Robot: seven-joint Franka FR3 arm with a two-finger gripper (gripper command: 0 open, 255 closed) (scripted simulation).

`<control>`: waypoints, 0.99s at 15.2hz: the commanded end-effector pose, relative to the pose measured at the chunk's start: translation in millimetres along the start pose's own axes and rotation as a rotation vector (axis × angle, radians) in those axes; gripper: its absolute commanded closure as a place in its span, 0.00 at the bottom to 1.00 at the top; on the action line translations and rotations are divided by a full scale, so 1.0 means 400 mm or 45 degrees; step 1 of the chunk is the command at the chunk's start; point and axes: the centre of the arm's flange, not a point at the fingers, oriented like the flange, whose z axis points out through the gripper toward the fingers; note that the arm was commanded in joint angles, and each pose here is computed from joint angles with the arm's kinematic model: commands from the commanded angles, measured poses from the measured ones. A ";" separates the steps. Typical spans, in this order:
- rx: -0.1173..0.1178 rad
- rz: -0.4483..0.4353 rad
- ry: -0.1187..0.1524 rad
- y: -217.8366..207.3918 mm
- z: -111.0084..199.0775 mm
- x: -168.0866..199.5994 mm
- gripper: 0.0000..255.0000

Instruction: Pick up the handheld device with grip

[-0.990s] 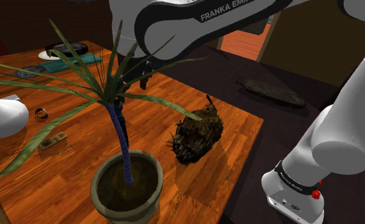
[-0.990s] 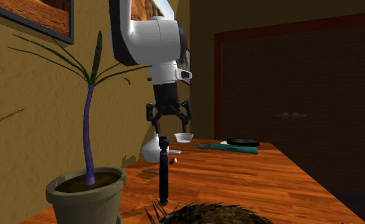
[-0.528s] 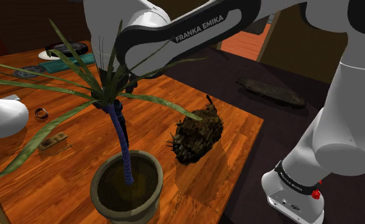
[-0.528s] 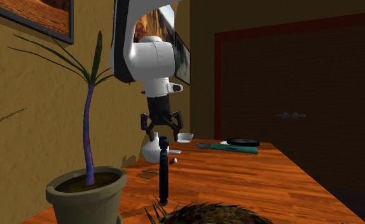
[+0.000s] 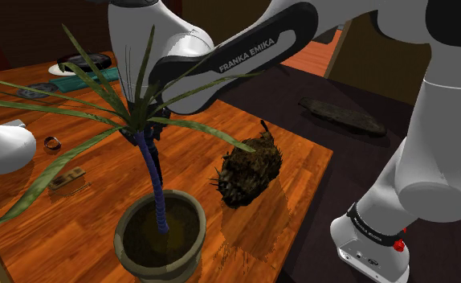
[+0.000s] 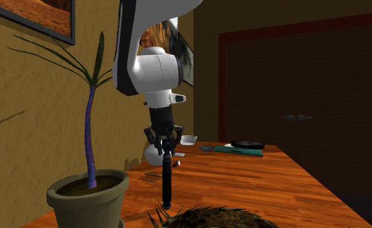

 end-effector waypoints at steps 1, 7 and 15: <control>0.000 0.000 0.000 0.000 0.001 0.000 1.00; 0.000 0.000 0.000 -0.001 0.001 0.000 1.00; 0.000 0.000 0.000 0.006 -0.089 0.019 1.00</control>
